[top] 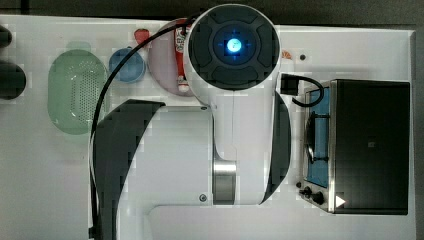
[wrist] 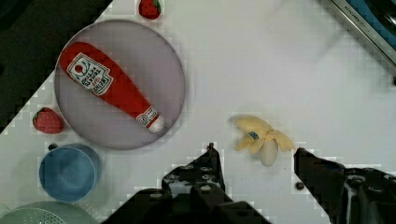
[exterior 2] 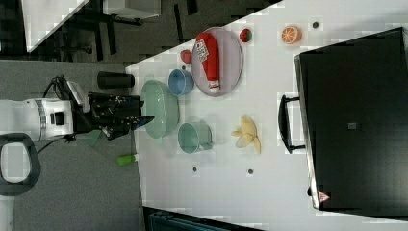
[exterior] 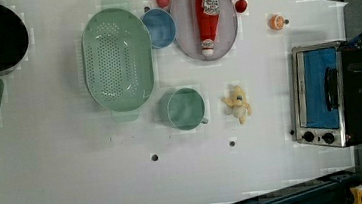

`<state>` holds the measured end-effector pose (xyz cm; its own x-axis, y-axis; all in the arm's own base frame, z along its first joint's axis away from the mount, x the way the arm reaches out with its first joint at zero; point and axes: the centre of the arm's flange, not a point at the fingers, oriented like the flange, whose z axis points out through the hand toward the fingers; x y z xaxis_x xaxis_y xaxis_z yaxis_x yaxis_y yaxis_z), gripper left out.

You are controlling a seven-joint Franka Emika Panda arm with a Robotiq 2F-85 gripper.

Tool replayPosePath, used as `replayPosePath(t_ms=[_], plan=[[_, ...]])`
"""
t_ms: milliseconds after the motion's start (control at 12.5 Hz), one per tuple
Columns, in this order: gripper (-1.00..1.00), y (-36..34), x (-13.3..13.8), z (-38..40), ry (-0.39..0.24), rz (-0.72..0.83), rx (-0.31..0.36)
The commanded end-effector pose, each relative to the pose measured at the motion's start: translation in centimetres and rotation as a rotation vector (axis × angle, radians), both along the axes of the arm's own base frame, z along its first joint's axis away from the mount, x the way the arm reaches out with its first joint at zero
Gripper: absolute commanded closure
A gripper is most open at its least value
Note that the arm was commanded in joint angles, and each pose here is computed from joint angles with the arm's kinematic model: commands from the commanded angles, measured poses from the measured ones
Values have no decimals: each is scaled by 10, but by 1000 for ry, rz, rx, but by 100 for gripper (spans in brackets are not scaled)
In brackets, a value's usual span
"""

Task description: Pick Banana and place it in mug.

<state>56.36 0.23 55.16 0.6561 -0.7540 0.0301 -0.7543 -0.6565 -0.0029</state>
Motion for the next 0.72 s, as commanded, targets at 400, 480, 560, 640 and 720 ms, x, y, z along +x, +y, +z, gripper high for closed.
replayPosePath(t_ms=[400,480,560,640,720], plan=[[-100,-33,-128,18,119,48,36],[-100,-33,-118,-2,107,49,34],[-100,-33,-109,-26,101,52,32],[-100,-33,-102,-48,103,58,31],[-100,-32,-97,-72,106,79,30]])
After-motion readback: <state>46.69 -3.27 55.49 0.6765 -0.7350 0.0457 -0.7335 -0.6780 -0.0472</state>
